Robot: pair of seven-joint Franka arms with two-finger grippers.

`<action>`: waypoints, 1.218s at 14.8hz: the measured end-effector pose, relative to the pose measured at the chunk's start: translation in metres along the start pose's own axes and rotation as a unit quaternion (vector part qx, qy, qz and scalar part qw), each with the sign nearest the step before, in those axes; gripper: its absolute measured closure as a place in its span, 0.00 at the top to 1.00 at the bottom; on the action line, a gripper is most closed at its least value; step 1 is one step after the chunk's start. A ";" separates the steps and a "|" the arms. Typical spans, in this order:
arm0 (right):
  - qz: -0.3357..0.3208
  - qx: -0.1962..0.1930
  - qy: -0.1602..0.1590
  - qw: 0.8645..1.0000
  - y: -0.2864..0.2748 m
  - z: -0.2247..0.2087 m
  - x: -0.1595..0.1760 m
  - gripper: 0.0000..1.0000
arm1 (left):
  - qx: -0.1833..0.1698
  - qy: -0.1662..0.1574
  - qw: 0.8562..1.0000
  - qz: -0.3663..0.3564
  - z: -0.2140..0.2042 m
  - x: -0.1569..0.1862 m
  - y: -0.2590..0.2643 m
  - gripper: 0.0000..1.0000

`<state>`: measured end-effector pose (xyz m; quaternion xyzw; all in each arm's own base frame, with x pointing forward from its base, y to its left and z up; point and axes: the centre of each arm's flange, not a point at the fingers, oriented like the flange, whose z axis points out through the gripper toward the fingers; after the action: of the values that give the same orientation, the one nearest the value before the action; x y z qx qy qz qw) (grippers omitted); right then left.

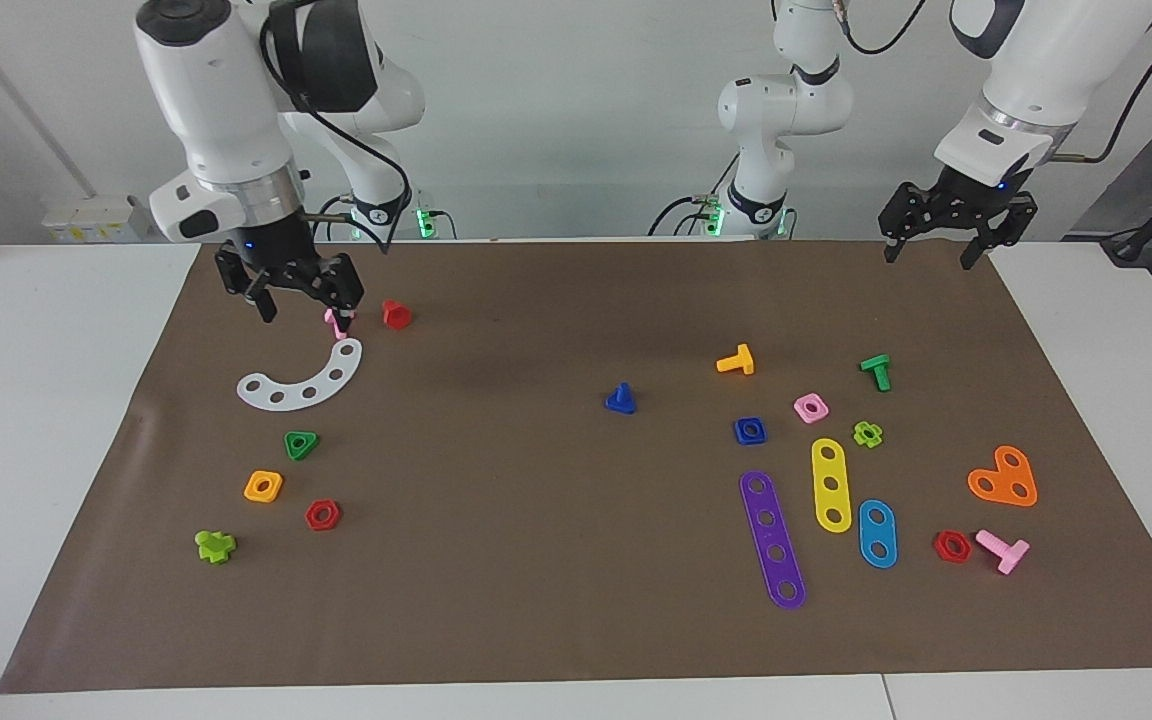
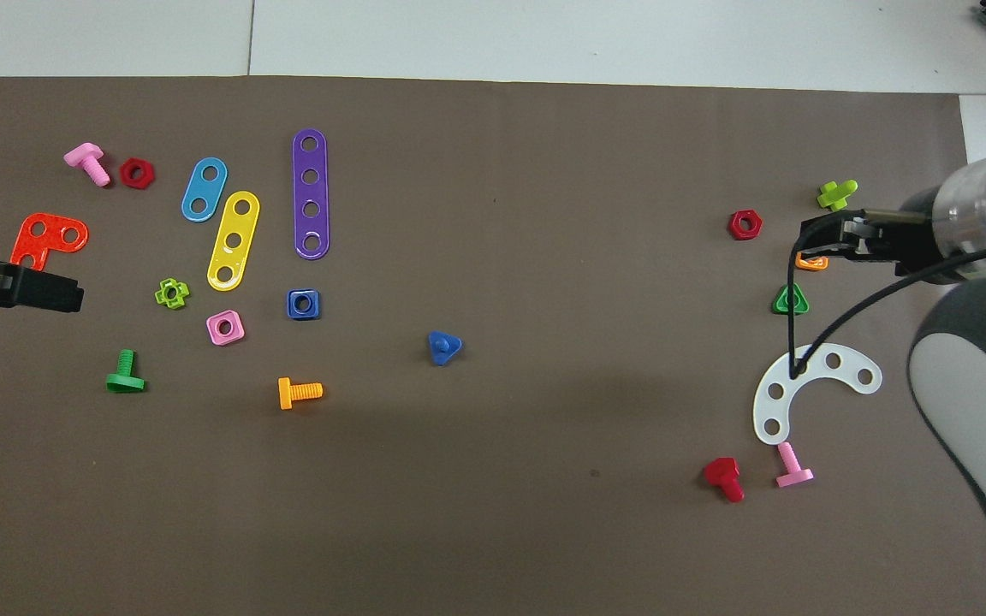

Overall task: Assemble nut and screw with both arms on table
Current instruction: 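Reach the left gripper over the blue square nut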

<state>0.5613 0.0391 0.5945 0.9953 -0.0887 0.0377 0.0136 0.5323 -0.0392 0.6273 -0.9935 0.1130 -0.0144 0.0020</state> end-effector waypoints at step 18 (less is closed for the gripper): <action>-0.022 -0.007 -0.052 0.998 0.061 -0.048 -0.015 1.00 | -0.013 0.040 0.998 -0.037 0.215 0.052 0.100 1.00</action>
<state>0.5321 -0.0170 0.6429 0.9974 -0.0681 -0.0151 0.0164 0.5667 -0.1479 0.4132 -0.9956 0.0760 -0.0524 -0.0159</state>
